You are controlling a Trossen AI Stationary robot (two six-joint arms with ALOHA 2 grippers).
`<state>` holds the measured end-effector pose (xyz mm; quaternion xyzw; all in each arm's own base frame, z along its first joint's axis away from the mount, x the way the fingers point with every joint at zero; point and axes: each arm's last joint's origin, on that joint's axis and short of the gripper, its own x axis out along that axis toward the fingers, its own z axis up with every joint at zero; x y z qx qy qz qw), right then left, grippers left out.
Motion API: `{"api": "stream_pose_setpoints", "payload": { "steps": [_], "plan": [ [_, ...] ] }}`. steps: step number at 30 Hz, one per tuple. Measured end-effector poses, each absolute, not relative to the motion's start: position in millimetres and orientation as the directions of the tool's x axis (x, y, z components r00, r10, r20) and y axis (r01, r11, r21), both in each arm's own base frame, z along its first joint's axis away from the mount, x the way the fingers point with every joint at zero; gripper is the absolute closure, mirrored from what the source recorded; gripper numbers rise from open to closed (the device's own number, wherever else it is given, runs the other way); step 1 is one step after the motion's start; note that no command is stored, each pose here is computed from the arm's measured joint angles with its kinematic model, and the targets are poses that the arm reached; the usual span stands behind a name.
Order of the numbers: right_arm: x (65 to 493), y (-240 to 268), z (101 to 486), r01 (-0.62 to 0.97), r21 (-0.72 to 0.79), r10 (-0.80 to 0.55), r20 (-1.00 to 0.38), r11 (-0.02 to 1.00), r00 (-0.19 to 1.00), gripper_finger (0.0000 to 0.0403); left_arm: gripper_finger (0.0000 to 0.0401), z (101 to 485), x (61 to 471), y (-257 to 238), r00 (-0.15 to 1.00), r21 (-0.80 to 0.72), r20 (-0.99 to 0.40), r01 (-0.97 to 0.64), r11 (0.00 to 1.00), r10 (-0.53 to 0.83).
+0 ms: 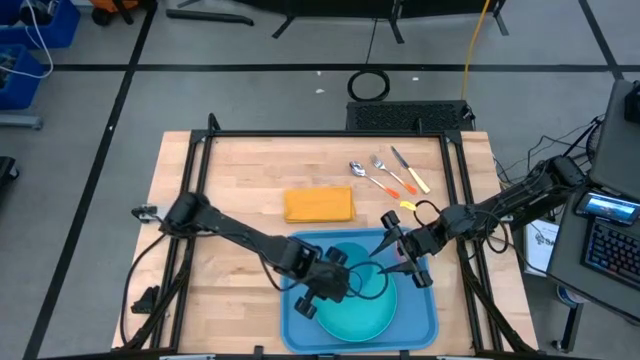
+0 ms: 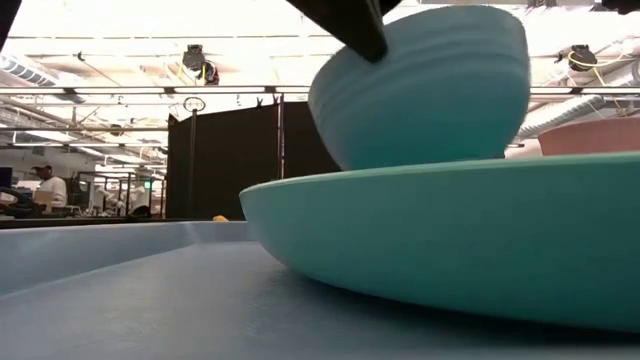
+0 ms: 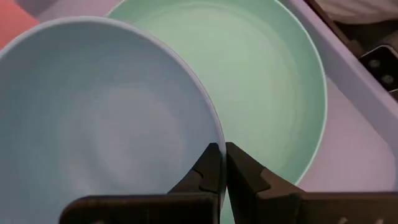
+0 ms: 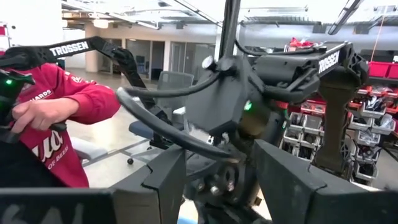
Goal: Set up tray
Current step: Put the blue bowl on the blue plate
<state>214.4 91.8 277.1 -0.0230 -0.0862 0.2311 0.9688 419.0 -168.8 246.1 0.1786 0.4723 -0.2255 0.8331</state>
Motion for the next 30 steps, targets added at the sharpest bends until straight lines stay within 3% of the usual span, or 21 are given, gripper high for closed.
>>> {"api": "stream_pose_setpoints", "payload": {
  "steps": [30],
  "plan": [
    [214.8, 91.2, 276.5, -0.438, -0.086, 0.446, 0.150, 0.895, 0.883, 0.0225, 0.0393, 219.8, 419.0, -205.2, 0.417, 0.131, -0.884, 0.656, 0.744, -0.212]
  ]
}}
